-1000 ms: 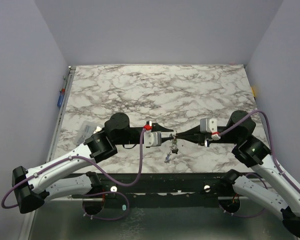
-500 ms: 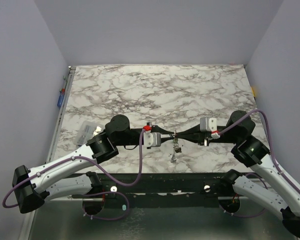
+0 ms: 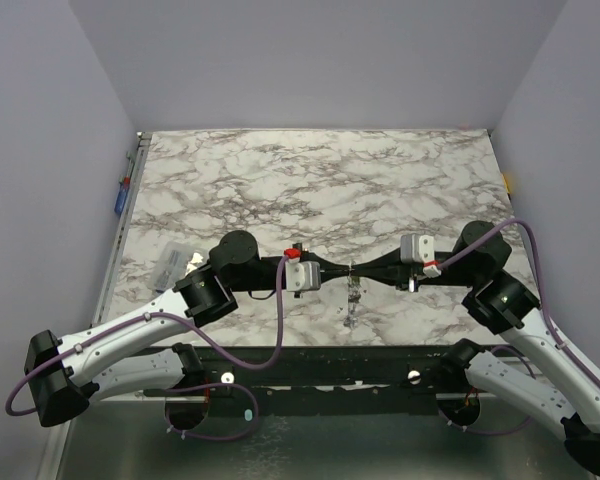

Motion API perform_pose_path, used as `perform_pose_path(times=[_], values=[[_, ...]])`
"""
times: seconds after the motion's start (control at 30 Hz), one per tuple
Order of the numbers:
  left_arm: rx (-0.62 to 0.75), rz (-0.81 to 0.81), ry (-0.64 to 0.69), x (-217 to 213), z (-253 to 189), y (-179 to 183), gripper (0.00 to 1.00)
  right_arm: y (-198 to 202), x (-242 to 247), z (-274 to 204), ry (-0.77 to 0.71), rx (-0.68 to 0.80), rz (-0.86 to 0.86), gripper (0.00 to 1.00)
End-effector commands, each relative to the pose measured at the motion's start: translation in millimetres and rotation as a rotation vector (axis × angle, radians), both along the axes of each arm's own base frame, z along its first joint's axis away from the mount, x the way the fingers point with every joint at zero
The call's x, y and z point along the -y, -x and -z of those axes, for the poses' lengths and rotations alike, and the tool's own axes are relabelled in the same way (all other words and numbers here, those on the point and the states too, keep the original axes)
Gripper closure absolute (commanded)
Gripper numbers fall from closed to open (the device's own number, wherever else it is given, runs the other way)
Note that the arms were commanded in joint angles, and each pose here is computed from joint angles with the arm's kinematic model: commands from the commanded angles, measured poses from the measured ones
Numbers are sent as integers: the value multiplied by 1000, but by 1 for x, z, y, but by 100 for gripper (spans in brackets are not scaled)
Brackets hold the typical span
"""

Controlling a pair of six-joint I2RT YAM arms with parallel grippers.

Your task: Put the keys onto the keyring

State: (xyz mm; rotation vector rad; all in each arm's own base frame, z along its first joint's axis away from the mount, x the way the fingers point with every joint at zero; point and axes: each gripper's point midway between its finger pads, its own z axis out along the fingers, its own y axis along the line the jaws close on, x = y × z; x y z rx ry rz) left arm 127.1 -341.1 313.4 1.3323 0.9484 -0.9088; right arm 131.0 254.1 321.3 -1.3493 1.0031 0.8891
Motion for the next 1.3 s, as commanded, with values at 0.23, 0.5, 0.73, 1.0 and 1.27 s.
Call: perform_pose_path(times=[0.23,0.5,0.73,1.0,1.27], values=[[-54,-24,16,8,-6,-6,100,1,-4,-3,-16,24,-29,99],[-52,-59,-28,6,-3,-12,100,-3,0,4,23,5,8,89],[-49,-101,-60,2,-2,-19,100,-9,8,10,87,5,67,73],[-41,-152,-95,1,6,-30,100,-13,23,16,205,-29,139,62],[-60,-189,-130,6,17,-40,100,-24,30,33,310,-102,201,56]])
